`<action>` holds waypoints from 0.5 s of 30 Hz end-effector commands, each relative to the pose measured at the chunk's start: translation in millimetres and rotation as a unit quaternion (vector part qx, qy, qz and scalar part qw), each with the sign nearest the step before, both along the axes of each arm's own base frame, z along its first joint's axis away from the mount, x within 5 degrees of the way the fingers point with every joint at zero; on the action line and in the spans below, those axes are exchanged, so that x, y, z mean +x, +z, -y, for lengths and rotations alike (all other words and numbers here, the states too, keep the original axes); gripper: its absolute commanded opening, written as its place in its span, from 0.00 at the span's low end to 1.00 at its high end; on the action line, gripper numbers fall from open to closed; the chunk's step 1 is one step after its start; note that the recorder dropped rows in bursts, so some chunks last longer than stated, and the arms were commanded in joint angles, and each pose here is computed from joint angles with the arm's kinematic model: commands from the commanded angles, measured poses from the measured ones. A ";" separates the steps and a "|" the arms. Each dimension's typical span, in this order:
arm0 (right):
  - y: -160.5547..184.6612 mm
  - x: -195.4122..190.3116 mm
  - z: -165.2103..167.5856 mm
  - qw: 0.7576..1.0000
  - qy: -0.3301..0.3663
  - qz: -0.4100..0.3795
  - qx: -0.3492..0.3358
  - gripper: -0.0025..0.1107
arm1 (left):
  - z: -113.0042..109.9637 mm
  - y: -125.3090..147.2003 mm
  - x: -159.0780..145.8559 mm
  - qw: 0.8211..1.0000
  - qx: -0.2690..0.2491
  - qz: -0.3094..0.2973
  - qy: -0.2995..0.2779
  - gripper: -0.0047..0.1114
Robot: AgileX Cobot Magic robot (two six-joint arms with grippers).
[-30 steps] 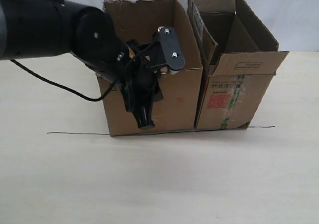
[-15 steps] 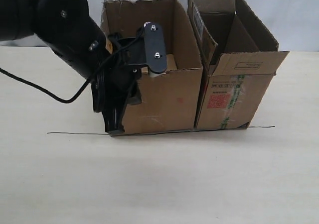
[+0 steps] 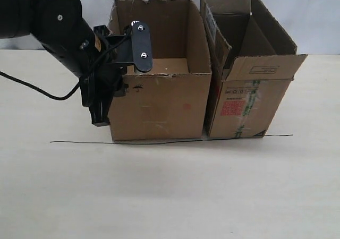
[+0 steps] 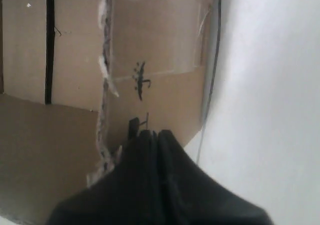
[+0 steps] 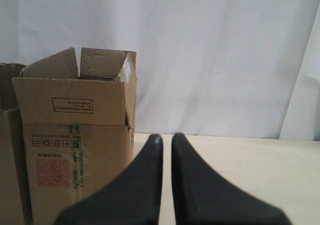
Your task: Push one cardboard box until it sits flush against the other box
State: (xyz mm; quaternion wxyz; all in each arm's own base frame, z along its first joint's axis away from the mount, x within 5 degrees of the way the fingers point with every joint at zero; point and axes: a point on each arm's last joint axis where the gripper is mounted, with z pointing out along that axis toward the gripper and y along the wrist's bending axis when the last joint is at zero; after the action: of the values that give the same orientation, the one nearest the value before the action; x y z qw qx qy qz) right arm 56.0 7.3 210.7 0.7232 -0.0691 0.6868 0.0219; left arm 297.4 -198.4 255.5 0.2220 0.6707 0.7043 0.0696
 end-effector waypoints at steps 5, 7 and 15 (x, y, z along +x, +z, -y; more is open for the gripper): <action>-1.4 0.0 0.0 1.000 0.000 -0.001 -0.002 0.07 | 3.5 -0.2 1.7 1.000 -0.022 0.004 0.005 0.04; -1.4 0.0 0.0 1.000 0.000 -0.001 -0.002 0.07 | 2.7 -0.7 -0.8 1.000 -0.020 -0.010 0.008 0.04; -1.4 0.0 0.0 1.000 0.000 -0.001 -0.003 0.07 | -7.6 76.2 -34.5 0.970 -0.232 -0.014 0.068 0.04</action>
State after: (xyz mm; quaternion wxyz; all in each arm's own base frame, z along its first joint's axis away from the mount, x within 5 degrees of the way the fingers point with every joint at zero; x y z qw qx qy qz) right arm 56.0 7.3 210.7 0.7232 -0.0691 0.6868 0.0219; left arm 270.7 -201.9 301.8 0.2997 0.5981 0.7413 -0.0548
